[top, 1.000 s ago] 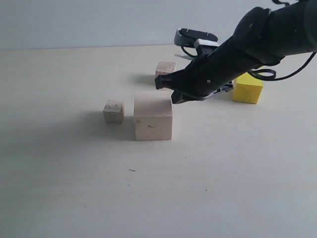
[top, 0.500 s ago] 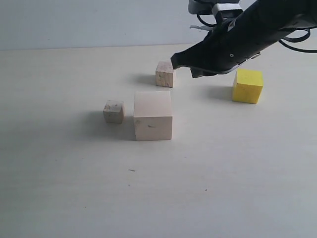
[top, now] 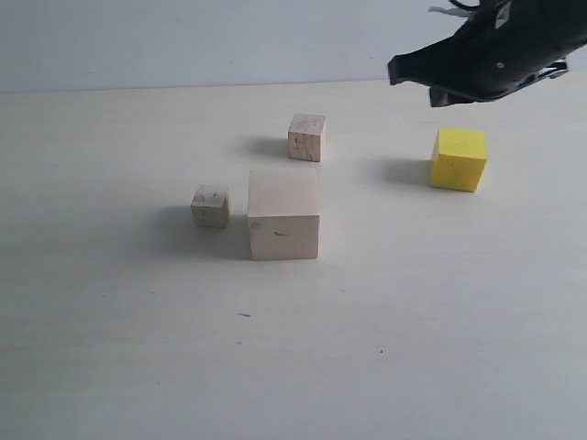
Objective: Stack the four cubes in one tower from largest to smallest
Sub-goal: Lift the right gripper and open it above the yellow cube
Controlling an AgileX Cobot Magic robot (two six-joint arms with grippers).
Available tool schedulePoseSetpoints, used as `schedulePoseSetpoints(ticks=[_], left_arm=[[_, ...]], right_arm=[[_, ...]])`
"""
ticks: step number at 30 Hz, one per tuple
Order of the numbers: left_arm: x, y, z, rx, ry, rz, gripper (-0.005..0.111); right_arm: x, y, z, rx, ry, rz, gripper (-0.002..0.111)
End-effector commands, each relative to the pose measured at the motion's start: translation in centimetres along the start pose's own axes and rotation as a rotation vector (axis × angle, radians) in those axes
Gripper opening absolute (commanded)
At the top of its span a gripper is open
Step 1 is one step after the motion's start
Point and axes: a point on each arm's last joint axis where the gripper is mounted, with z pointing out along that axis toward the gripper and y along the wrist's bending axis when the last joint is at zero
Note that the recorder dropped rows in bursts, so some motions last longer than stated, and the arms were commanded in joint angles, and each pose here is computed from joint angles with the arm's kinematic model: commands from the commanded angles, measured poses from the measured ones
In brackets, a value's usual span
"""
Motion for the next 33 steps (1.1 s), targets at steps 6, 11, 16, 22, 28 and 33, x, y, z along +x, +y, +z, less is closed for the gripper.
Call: schedulePoseSetpoints(ticks=[6,11,16,22,28,33], left_arm=[[0.0,0.0,0.0,0.004,-0.012,0.010,0.000],[0.0,0.0,0.0,0.004,-0.012,0.010,0.000],[0.0,0.0,0.0,0.004,-0.012,0.010,0.000],[0.0,0.0,0.0,0.004,-0.012,0.010,0.000],[0.0,0.0,0.0,0.004,-0.012,0.010,0.000],[0.0,0.0,0.0,0.004,-0.012,0.010,0.000]], right_arm=[[-6.6,-1.7,-2.9,0.111,0.060,0.060,0.000],[-8.1,-2.5,0.3,0.250,0.197,0.139,0.000],[-6.7,-2.9,4.5,0.288,0.301,0.158,0.014],[-6.5,-3.6,5.6,0.358,0.299,0.115,0.063],[-6.9,-4.4,5.8,0.406,0.236,0.197,0.082],[-6.3,-6.7,7.1,0.335,0.295,0.313,0.081]])
